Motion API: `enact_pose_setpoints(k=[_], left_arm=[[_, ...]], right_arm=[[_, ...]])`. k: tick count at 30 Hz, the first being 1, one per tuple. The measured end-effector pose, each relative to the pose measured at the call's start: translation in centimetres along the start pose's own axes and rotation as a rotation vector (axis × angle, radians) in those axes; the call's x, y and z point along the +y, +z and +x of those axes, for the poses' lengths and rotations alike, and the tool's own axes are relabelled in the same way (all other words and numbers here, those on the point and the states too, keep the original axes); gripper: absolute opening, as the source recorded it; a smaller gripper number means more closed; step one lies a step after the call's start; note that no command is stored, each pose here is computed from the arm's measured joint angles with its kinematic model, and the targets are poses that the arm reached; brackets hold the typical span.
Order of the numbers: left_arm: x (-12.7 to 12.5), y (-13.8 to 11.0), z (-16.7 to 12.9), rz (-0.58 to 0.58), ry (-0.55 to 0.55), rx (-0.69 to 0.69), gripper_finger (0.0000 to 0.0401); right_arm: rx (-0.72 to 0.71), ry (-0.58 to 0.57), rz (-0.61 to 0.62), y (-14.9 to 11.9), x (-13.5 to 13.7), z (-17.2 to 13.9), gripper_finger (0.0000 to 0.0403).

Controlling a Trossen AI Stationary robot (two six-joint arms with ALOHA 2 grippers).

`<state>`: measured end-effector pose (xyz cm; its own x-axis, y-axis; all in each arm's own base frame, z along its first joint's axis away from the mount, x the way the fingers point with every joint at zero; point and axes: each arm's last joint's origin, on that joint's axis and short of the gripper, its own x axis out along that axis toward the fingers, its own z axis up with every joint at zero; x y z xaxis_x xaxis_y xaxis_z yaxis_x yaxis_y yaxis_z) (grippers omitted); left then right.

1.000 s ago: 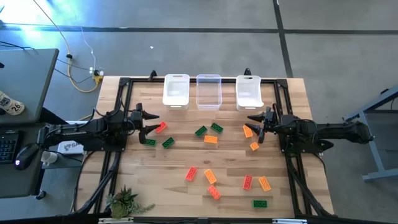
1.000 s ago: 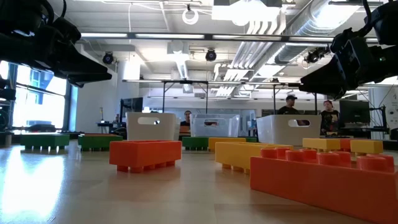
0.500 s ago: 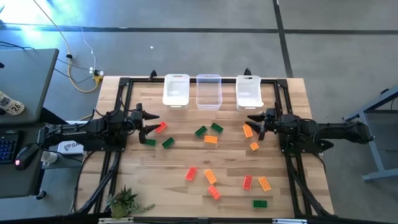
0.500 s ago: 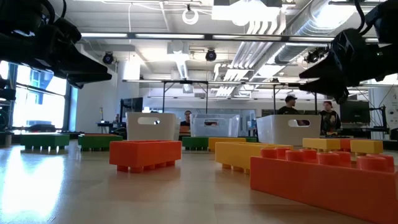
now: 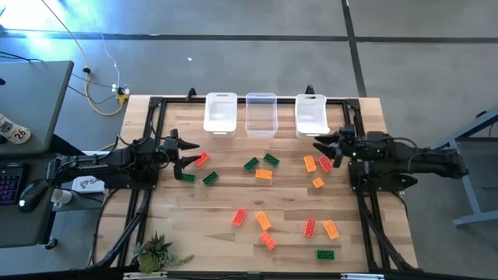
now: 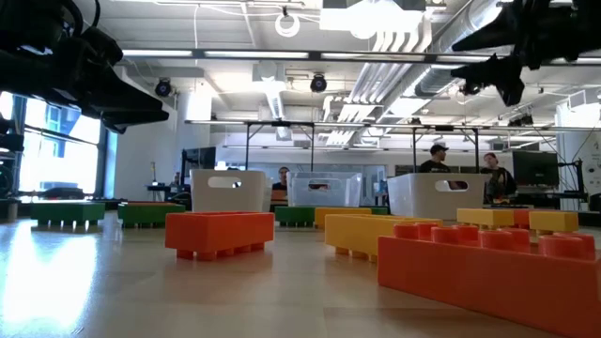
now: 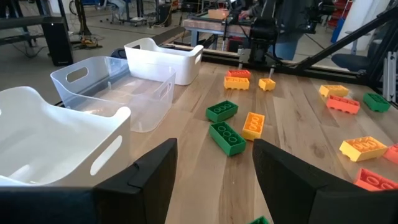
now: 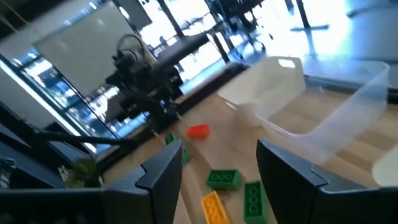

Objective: Sort & place blocks by color
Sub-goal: Put the yellow game piece into the right white bin

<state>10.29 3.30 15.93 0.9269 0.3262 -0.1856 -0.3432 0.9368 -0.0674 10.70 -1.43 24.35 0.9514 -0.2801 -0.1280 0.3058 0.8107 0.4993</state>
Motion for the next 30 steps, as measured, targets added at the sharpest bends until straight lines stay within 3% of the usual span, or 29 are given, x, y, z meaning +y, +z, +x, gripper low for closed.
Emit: enact_pose_setpoints(k=[9,13,19,30], left_arm=[[0.0,0.0,0.0,-0.002,0.000,0.000,0.0200],[0.0,-0.1,0.0,-0.086,-0.003,0.008,0.0200],[0.0,-0.1,0.0,-0.104,0.001,0.008,0.0200],[0.1,-0.1,0.0,-0.104,0.037,0.003,0.0200]], right_arm=[[0.274,-0.276,0.131,3.8,2.4,0.7,0.0193],[0.375,-0.404,0.217,4.1,2.9,1.9,0.0192],[0.556,-0.452,0.290,3.5,3.4,4.0,0.0192],[0.742,-0.591,0.256,0.9,2.6,7.0,0.0201]])
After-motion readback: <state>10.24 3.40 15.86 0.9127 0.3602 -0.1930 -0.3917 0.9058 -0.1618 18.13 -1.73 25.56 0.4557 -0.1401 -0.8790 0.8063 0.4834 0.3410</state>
